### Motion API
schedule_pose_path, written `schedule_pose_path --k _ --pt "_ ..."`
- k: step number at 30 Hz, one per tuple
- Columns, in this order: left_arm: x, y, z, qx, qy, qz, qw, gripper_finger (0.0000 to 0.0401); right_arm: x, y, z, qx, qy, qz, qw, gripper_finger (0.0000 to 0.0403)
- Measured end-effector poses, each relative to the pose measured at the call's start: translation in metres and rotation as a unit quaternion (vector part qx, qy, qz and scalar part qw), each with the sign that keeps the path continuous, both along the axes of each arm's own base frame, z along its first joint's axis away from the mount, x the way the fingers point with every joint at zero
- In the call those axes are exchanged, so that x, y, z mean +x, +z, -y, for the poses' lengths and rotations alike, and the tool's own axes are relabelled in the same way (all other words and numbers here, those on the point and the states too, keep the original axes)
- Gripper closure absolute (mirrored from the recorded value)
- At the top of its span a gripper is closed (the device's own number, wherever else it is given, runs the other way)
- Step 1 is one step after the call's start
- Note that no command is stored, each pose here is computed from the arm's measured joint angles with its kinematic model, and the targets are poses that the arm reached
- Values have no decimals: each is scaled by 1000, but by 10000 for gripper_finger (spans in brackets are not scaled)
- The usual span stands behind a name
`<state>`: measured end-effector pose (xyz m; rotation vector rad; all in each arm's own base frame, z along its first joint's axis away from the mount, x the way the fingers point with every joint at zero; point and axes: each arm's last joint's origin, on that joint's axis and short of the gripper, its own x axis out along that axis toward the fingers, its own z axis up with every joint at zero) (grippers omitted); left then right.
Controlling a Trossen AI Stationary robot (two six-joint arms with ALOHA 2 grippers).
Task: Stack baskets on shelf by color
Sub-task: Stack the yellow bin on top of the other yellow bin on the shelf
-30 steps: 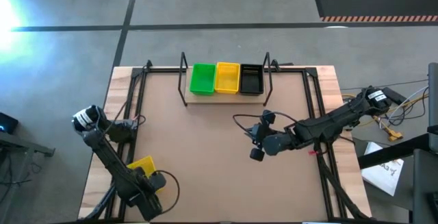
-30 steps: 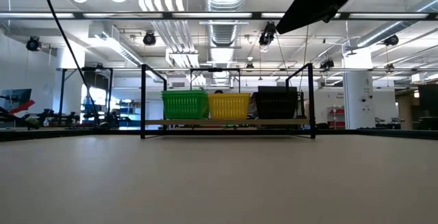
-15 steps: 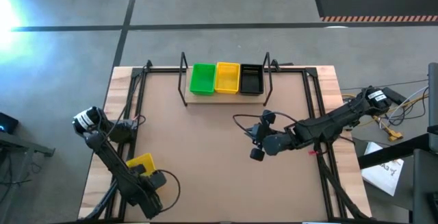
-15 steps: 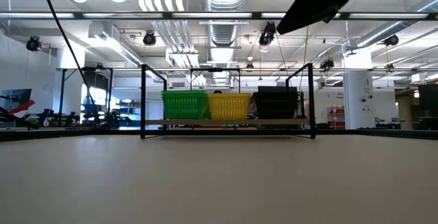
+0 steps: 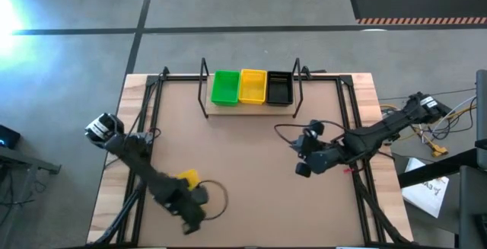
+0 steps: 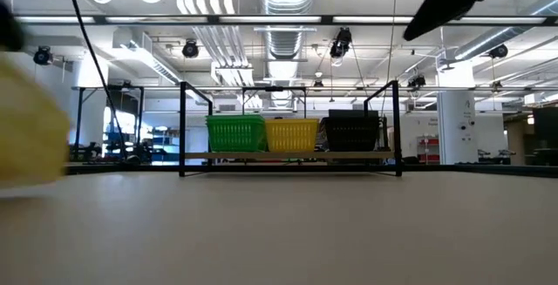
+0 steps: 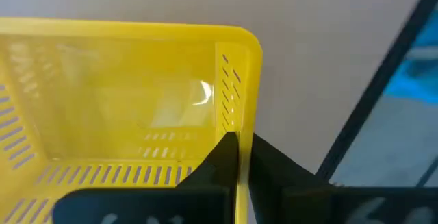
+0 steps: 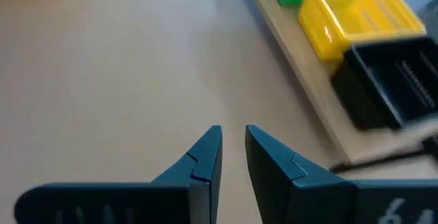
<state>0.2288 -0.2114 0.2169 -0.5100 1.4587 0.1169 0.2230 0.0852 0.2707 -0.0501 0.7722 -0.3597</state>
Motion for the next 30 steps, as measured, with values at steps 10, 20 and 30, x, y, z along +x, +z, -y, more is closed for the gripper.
schedule_pose_path --k 10,20,30 --pt "109 36 -84 -19 -10 229 973 399 -47 -9 -26 98 -18 15 995 344" --pt "191 114 -163 51 -66 397 914 400 -86 -33 -73 197 -25 17 980 344" --pt "191 169 -260 223 -26 442 869 400 -90 -44 -88 223 -76 40 971 344"
